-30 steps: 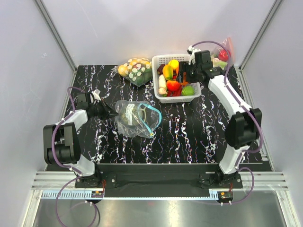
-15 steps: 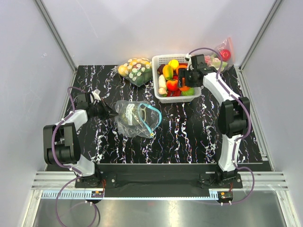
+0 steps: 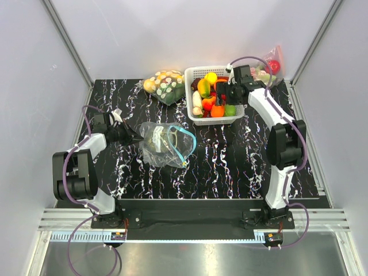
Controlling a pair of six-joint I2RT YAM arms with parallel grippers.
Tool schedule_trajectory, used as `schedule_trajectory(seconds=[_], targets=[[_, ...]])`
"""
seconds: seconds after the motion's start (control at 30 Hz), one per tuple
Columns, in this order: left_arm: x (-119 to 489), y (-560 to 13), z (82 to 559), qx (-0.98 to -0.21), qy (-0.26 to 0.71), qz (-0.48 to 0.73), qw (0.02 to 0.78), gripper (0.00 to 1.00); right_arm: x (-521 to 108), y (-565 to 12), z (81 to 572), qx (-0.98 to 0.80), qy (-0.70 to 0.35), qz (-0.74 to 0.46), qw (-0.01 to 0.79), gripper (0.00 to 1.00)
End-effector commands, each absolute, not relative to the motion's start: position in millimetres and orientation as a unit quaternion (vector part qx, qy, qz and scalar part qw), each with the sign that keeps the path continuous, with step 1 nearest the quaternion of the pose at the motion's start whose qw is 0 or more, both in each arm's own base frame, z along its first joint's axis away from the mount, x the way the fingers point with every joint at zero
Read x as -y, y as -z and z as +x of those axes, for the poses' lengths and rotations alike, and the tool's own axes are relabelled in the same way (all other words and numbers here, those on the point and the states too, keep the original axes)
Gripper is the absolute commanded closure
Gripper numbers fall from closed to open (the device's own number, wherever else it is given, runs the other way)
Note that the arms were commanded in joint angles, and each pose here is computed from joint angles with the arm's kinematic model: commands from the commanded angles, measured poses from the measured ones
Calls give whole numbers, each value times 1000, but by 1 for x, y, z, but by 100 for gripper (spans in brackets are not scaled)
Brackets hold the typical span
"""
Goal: Open the zip-top bag and remove the fake food
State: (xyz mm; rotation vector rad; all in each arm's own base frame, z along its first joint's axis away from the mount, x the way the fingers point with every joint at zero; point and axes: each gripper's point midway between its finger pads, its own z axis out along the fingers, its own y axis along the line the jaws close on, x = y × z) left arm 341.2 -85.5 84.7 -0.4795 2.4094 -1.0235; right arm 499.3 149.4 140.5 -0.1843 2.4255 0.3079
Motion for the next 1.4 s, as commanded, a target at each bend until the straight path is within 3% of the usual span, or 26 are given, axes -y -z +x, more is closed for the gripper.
schedule_trajectory(seconds=[0.0, 0.33, 0.7, 1.1, 1.37], targets=[[83, -93, 344, -877, 372, -162, 257, 100, -144, -215, 499, -897, -122, -77, 418, 0], [83, -95, 343, -877, 372, -160, 259, 100, -193, -268, 449, -868, -201, -107, 442, 1], [83, -94, 341, -877, 372, -160, 259, 100, -314, -238, 366, -858, -377, -92, 336, 7], [84, -96, 341, -875, 376, -158, 262, 100, -356, -186, 333, -878, -384, -117, 262, 20], [85, -96, 339, -874, 377, -160, 260, 100, -367, -160, 329, -889, -368, -129, 241, 22]])
